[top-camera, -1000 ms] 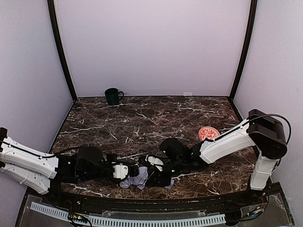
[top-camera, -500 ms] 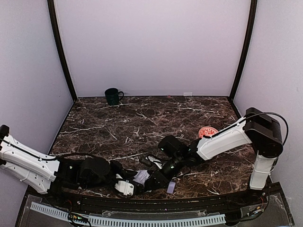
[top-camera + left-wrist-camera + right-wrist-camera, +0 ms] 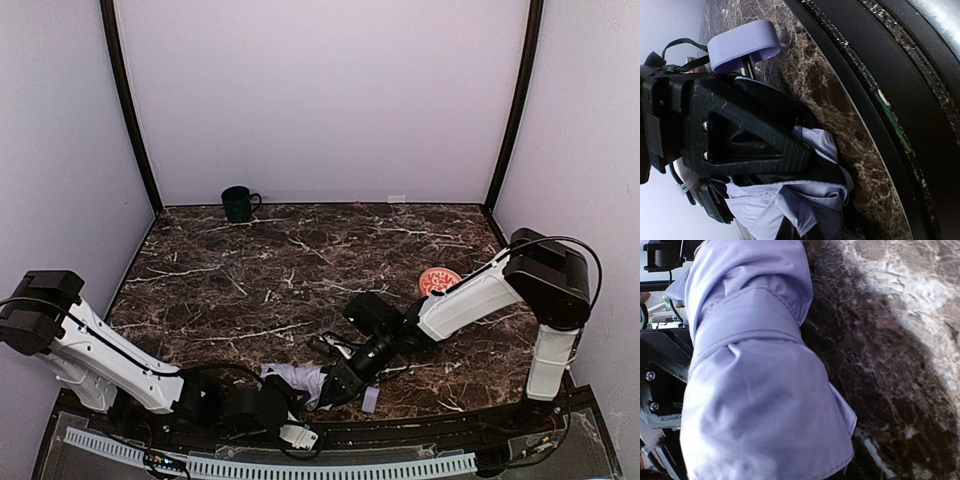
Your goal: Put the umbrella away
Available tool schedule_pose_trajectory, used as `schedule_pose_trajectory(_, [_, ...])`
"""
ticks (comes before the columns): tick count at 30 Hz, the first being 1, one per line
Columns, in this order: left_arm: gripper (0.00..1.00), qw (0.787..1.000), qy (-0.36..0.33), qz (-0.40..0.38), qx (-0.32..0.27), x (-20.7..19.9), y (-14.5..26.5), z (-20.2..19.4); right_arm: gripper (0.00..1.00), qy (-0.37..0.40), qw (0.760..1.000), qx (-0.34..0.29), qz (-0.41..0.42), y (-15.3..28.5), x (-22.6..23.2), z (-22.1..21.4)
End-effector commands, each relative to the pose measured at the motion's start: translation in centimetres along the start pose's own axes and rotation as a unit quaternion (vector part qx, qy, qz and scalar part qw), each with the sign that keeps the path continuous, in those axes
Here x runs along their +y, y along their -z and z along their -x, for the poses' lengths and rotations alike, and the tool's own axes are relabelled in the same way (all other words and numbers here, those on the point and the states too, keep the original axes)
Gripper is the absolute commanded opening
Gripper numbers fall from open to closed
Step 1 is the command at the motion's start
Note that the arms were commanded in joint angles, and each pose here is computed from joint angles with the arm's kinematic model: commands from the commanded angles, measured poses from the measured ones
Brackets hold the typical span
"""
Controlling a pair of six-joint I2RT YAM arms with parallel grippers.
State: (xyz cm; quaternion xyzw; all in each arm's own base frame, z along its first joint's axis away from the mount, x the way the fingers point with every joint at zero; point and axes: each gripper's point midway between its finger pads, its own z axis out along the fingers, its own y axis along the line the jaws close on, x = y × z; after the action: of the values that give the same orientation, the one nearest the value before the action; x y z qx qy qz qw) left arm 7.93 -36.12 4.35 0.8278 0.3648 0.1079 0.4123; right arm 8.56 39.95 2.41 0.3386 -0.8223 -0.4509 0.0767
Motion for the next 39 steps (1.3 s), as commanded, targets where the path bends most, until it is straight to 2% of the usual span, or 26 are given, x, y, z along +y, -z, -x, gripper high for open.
schedule_pose_trajectory(1, [0.0,0.983,-0.051,-0.173,-0.015,-11.2,-0.4,-0.8,0.16,-0.042,0.985,-0.12,-0.113,2.9,-4.1,5.9])
schedule_pose_trajectory(6, [0.0,0.975,-0.074,-0.208,0.027,-14.7,-0.3,-4.4,0.41,-0.039,0.99,-0.095,-0.097,2.8,-4.0,3.0])
schedule_pose_trajectory(10, [0.0,0.972,-0.052,-0.226,0.034,-15.2,-0.6,-4.5,0.53,-0.01,0.997,-0.053,-0.059,1.4,-1.9,1.5])
schedule_pose_trajectory(16, [0.0,0.971,-0.048,-0.229,0.044,-15.2,-0.7,-5.1,0.56,0.016,0.996,-0.018,-0.087,1.6,-1.4,0.4])
schedule_pose_trajectory(23, [0.0,0.97,-0.037,-0.238,0.042,-15.6,-0.5,-5.2,0.6,0.018,0.989,0.018,-0.147,5.1,0.0,-1.0])
schedule_pose_trajectory(27, [0.0,0.968,-0.038,-0.246,0.043,-15.7,-0.4,-5.1,0.6,0.053,0.975,0.03,-0.214,8.8,1.8,0.1])
schedule_pose_trajectory(31, [0.0,0.968,-0.036,-0.246,0.042,-15.7,-0.4,-5.1,0.63,0.088,0.964,-0.007,-0.249,11.4,4.7,3.2])
schedule_pose_trajectory(34, [0.0,0.968,-0.038,-0.244,0.044,-15.6,-0.5,-5.2,0.65,0.157,0.953,-0.037,-0.256,9.5,7.0,5.5])
schedule_pose_trajectory(35, [0.0,0.968,-0.037,-0.244,0.045,-15.6,-0.5,-5.1,0.69,0.181,0.948,-0.039,-0.26,8.3,7.4,6.1])
schedule_pose_trajectory(39, [0.0,0.967,-0.04,-0.249,0.046,-15.8,-0.4,-5.3,0.76,0.24,0.931,0.014,-0.273,3.9,6.2,5.6])
